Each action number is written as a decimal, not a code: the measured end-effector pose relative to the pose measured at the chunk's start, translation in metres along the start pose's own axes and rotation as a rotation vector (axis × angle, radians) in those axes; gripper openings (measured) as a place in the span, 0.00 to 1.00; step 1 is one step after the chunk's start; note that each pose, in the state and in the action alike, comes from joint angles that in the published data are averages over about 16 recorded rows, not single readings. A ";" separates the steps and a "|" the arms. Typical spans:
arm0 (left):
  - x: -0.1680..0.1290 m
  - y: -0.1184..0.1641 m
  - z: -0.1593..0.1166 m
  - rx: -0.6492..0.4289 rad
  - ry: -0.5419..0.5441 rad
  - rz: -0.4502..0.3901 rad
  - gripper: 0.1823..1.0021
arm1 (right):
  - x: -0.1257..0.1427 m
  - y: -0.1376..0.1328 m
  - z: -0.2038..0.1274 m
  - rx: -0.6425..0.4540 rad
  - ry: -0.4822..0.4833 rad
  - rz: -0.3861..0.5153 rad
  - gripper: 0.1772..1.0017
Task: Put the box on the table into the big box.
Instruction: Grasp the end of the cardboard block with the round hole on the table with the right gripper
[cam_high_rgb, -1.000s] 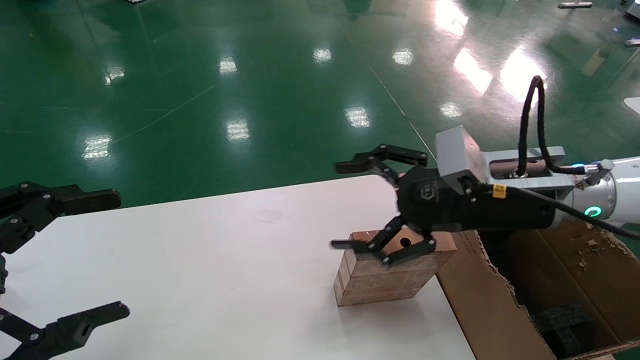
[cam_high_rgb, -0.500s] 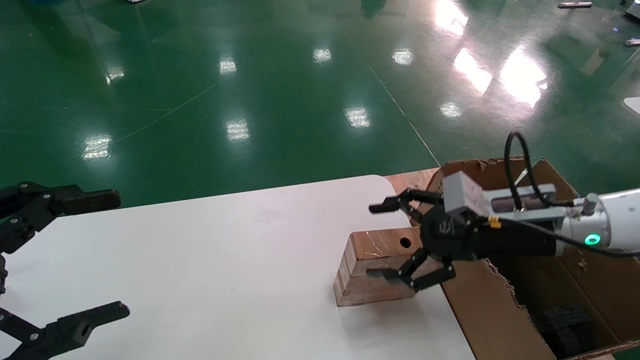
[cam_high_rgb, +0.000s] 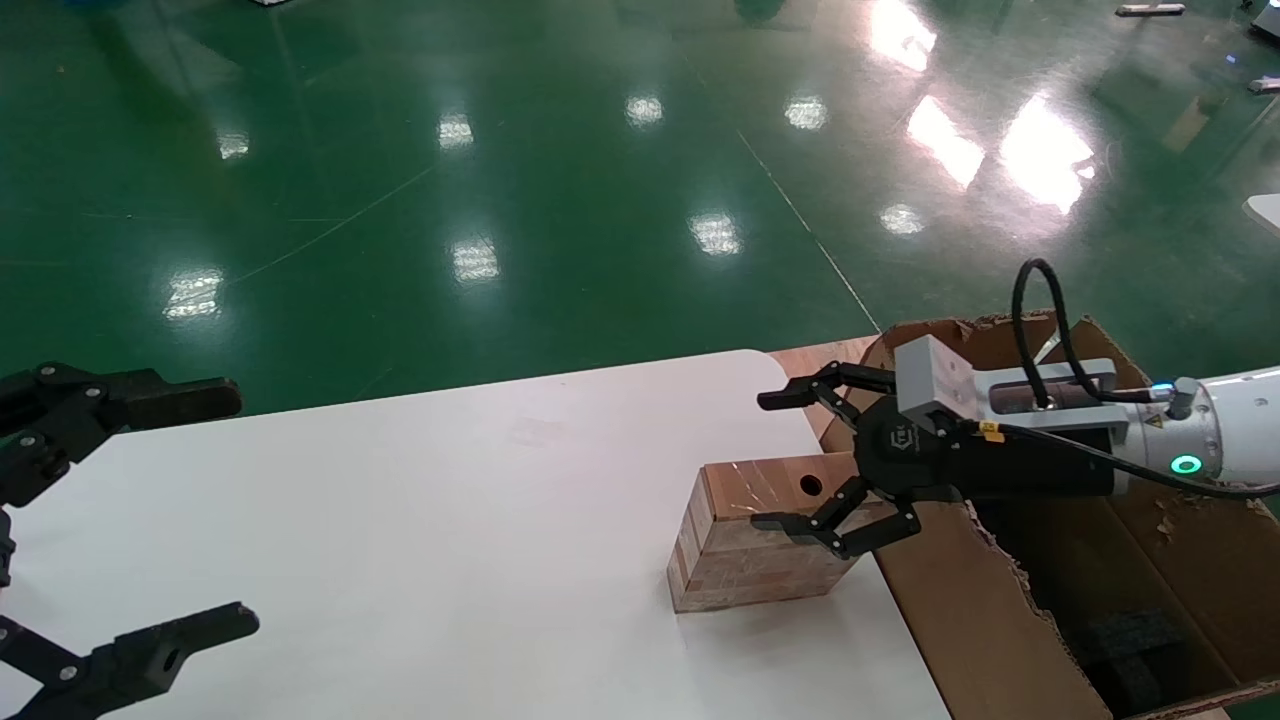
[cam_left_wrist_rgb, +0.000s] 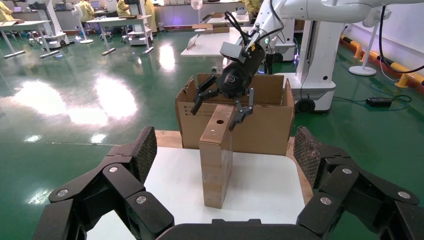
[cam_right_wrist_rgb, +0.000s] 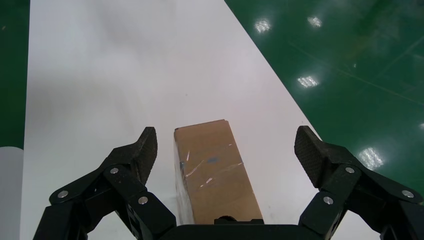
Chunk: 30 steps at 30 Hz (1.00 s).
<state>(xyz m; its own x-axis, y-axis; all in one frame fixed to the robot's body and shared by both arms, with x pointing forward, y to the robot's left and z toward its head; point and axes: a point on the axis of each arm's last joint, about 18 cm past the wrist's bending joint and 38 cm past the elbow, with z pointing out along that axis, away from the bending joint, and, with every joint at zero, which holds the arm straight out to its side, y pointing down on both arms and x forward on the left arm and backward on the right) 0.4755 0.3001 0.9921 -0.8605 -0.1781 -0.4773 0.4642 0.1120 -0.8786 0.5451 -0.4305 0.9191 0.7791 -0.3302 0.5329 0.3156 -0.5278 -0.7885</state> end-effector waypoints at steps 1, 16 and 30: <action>0.000 0.000 0.000 0.000 0.000 0.000 1.00 | 0.000 0.001 0.000 -0.001 0.000 0.002 1.00; 0.000 0.000 0.000 0.000 0.000 0.000 1.00 | 0.000 0.017 0.009 -0.020 -0.009 0.028 1.00; 0.000 0.000 0.000 0.000 0.000 0.000 1.00 | 0.002 0.031 0.004 -0.056 0.002 0.034 1.00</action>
<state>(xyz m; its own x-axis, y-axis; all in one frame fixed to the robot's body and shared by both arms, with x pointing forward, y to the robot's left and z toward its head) 0.4755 0.3001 0.9921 -0.8605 -0.1781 -0.4773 0.4642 0.1120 -0.8786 0.5584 -0.4437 0.8944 0.7880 -0.3498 0.5067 0.2582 -0.5594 -0.7877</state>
